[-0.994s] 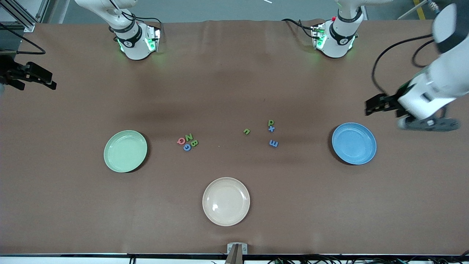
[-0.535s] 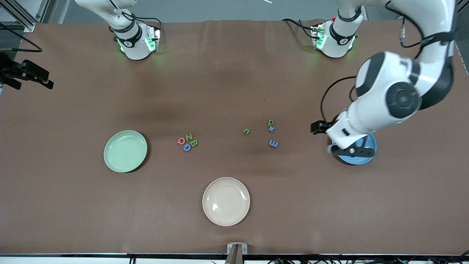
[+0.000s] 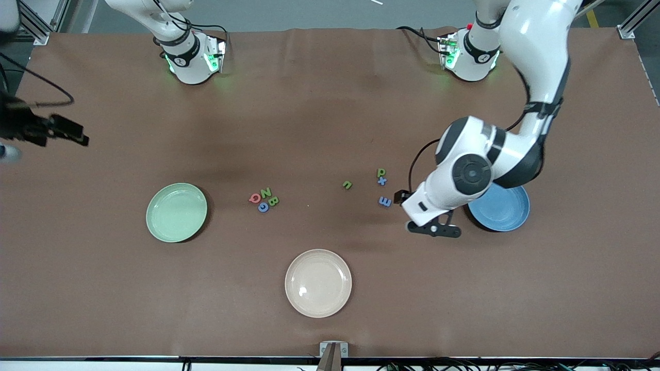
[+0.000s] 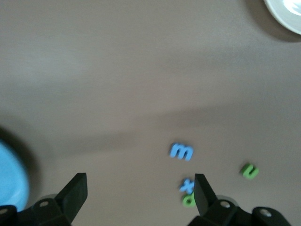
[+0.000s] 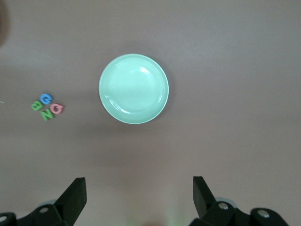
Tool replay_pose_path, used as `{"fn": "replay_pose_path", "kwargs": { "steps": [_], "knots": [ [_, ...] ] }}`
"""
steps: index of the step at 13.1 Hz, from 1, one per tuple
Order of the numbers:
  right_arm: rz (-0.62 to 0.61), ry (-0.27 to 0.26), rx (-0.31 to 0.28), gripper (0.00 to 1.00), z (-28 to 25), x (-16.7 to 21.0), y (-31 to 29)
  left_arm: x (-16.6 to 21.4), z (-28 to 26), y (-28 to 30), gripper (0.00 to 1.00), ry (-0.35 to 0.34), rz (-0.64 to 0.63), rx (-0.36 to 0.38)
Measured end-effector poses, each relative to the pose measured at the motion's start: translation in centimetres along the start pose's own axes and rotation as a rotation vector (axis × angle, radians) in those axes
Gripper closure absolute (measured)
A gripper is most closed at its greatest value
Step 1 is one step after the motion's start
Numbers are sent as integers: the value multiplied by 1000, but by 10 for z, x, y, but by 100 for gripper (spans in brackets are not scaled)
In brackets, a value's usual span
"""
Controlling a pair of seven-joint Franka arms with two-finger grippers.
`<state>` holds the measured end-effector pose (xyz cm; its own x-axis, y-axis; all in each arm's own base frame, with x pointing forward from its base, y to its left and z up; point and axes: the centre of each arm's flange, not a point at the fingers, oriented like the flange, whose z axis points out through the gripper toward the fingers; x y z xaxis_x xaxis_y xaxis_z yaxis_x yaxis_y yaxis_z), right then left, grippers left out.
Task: Sort upper and lower case letters into plates
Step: 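Grasp the blue m with the left gripper while the right gripper grasps the blue G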
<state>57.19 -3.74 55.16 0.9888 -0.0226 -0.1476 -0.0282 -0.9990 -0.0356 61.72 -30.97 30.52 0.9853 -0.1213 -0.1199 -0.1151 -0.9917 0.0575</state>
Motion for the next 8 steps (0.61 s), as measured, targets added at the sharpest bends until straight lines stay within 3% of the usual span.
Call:
{"fn": "replay_pose_path", "kwargs": {
  "steps": [2,3,8],
  "knots": [
    [10,-48,-2,0,43,28,4,-1,38,26,0,3,7,-6],
    [24,-46,-1,0,50,35,0,-3,52,37,0,9,19,-4],
    [165,36,-11,0,74,53,-101,-22,97,50,0,35,31,47]
  ]
}}
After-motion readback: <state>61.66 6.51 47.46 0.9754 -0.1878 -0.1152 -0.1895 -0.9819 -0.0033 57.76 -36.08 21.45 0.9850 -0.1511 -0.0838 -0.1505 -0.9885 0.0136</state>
